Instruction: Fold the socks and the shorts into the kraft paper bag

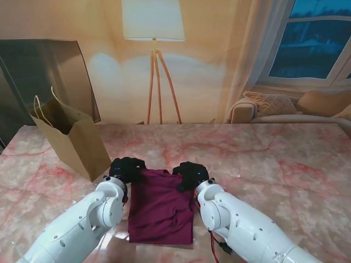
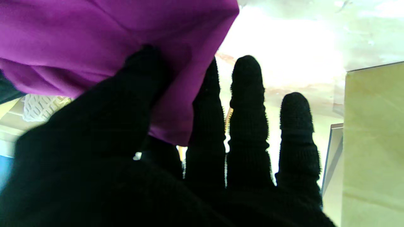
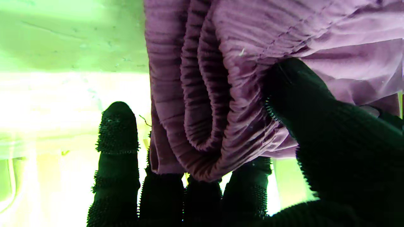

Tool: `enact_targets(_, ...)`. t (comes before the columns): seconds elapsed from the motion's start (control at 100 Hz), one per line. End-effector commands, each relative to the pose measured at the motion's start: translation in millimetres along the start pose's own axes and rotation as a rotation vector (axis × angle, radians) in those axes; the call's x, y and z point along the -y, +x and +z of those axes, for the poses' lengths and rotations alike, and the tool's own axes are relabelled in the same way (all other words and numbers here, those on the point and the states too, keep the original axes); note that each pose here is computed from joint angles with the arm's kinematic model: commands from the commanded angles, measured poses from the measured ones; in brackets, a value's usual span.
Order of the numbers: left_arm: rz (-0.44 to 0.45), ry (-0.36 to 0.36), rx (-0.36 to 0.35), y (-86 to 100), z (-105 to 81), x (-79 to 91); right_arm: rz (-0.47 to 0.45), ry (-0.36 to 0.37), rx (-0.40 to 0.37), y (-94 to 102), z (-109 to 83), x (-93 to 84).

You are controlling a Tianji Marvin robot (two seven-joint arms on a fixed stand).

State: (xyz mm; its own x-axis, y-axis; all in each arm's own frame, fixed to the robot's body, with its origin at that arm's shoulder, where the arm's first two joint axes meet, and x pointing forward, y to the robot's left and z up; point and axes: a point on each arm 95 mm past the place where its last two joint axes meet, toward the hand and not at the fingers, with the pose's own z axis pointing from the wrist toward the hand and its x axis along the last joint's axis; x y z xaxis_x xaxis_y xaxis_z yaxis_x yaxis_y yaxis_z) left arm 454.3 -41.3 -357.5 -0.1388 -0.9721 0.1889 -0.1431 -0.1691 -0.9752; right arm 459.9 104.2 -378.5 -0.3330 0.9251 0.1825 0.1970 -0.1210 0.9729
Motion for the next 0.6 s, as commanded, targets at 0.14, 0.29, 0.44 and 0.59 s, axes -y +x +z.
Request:
enact_targets(0.14, 0.01, 0.044, 0.024, -5.6, 4.8, 9.8, 0.017, -0.091, -0.009, -0.6, 2.7, -3.5)
enact_targets(0.29, 0.026, 0.099, 0.049, -7.0, 11.3, 20.8, 0.026, -0.181, -0.01, -2.3, 7.5, -12.4)
enact_targets(0.44, 0.058, 0.162, 0.067, -6.0, 18.9, 35.5, 0.026, -0.242, -0.016, -2.8, 11.8, -23.7)
enact_targets(0.59, 0.083, 0.225, 0.073, -4.4, 22.1, 48.6, 0.044, -0.307, -0.017, -4.3, 13.5, -30.2)
